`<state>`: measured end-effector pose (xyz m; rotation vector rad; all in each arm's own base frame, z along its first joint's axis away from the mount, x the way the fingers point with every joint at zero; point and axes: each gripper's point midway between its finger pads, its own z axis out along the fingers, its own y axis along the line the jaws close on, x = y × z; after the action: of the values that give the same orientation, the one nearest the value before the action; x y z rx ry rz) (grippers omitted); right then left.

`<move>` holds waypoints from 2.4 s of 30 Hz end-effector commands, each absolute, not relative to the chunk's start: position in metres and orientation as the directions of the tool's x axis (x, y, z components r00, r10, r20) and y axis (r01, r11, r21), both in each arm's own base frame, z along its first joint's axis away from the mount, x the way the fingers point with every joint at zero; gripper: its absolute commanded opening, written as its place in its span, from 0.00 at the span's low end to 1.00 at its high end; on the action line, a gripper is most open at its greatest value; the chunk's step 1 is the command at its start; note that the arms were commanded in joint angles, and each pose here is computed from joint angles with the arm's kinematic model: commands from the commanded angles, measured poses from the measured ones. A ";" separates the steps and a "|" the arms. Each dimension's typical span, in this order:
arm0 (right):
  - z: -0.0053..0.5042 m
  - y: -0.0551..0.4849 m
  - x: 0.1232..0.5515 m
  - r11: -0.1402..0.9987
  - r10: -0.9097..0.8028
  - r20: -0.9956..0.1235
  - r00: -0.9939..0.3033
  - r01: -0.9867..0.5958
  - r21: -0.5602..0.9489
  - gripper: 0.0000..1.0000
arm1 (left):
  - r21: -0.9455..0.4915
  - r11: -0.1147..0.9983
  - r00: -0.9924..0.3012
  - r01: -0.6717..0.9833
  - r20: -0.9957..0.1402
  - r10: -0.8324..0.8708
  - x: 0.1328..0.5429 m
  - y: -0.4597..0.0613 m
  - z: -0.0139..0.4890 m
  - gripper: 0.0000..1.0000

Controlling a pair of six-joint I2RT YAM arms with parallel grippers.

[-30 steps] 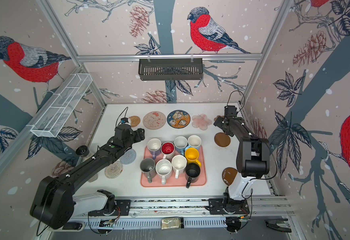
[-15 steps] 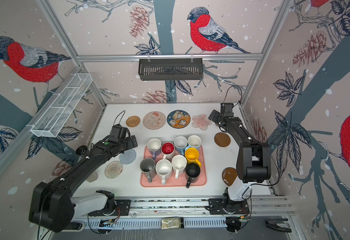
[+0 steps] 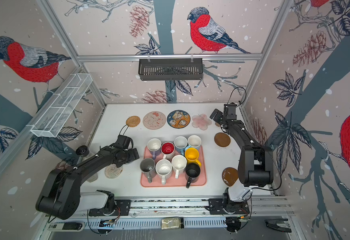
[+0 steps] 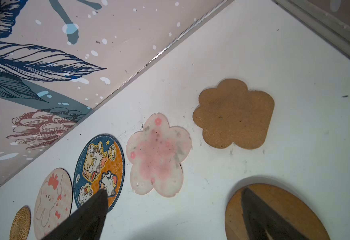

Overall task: Place cups on coasters
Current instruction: Move the coaster to the top-left of the table.

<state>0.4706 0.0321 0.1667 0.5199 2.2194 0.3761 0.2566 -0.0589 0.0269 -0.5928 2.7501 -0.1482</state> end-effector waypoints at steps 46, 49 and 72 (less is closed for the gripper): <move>0.172 0.047 0.470 0.882 0.455 -0.672 -0.584 0.195 0.428 1.00 | -0.126 0.803 -0.728 -0.582 -0.358 -0.584 0.493 0.048 -0.001 0.88; 0.170 0.047 0.471 0.883 0.454 -0.671 -0.586 0.196 0.426 1.00 | -0.118 0.800 -0.721 -0.589 -0.370 -0.585 0.506 0.055 0.003 0.88; 0.173 0.055 0.470 0.886 0.442 -0.675 -0.591 0.171 0.431 1.00 | -0.154 0.837 -0.685 -0.524 -0.508 -0.522 0.520 0.064 0.118 0.96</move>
<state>0.4696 0.0510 0.1629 0.4608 2.2288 0.3914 0.5309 0.0680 0.0980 -0.7900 2.4684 0.0217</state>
